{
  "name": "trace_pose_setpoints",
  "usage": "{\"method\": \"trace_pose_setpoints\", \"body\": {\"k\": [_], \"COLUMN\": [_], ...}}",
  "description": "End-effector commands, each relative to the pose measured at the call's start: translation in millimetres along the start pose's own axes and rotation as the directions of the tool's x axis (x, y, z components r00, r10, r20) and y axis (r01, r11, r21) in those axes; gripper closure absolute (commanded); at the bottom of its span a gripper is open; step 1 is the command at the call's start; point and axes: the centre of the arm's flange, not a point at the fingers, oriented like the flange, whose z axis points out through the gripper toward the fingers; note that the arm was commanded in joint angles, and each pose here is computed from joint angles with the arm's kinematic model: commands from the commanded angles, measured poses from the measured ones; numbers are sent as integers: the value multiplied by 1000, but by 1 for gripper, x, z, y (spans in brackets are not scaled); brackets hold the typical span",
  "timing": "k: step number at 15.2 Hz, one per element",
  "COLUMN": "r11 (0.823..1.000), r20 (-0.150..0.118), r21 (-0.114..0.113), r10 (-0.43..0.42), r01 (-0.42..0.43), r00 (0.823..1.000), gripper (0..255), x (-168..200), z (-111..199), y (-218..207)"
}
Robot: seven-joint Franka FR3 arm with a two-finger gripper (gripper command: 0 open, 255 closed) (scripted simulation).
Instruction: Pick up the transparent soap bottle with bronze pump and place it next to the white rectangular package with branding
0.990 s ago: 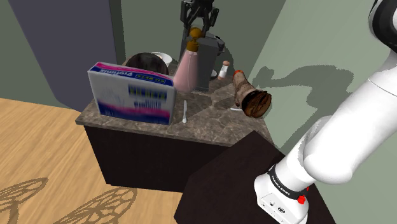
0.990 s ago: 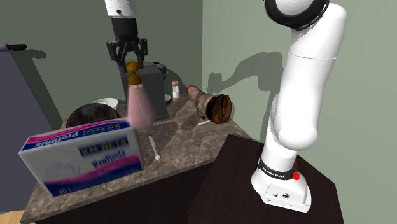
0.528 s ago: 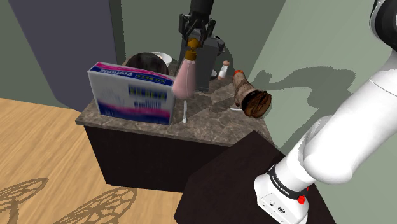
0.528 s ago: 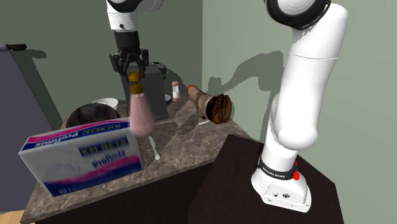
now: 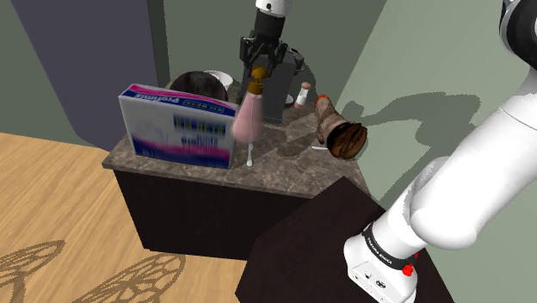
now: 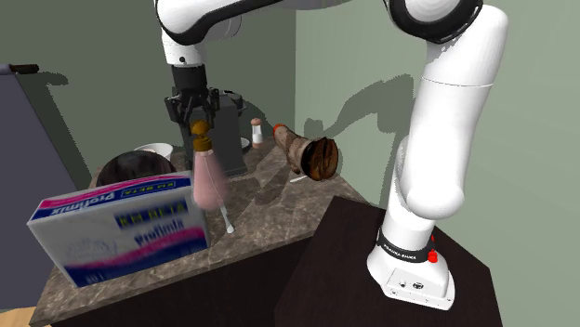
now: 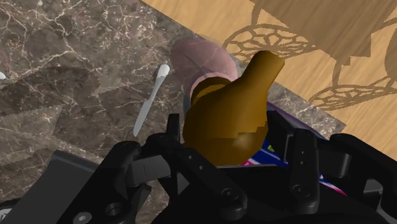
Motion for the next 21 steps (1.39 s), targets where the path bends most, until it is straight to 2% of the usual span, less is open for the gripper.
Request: {"method": "trace_pose_setpoints", "body": {"k": [1, 21], "r11": [1000, 1000], "r20": [-1, -1], "r21": [0, 0], "r10": [0, 0], "r01": [0, 0], "r00": [1000, 1000], "gripper": [255, 255], "x": [-1, 0], "z": [10, 116], "y": [0, 3]}}
